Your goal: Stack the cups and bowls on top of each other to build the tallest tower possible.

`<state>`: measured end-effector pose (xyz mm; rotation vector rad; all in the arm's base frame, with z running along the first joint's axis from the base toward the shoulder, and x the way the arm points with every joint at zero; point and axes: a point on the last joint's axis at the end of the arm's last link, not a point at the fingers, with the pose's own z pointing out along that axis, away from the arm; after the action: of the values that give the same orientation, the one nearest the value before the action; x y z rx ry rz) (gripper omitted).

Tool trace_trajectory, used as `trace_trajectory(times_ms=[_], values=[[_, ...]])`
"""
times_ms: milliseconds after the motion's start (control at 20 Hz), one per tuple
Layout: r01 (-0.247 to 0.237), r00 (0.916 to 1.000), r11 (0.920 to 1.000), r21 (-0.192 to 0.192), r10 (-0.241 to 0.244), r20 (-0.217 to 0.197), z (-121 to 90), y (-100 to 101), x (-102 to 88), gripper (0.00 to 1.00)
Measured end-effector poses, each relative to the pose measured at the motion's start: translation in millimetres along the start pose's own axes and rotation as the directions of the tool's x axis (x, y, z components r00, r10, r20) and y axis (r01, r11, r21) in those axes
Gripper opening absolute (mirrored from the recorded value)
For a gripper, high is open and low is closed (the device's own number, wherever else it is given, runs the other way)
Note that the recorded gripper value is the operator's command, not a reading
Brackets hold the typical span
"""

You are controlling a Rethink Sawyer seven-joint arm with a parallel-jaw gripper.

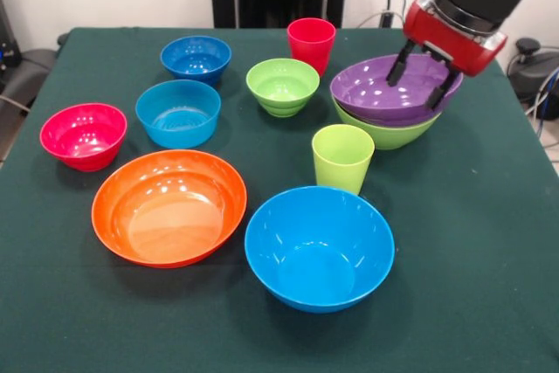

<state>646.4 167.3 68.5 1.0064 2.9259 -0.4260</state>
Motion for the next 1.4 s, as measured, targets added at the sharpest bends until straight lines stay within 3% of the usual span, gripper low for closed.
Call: trace_trajectory(times_ms=[250, 450, 1100, 1400], values=[[-0.035, 0.9994, 0.9992, -0.020, 0.035, -0.005, -6.7, -9.8, -19.8, 1.00], [-0.042, 0.9991, 0.9987, -0.028, 0.042, -0.007, -8.7, -11.8, -24.6, 1.00], [-0.015, 0.9992, 0.9953, -0.095, 0.011, -0.040, -24.5, 12.3, -6.4, 1.00], [-0.009, 0.9980, 0.9952, -0.097, 0.003, -0.063, -21.8, 12.9, 5.4, 1.00]])
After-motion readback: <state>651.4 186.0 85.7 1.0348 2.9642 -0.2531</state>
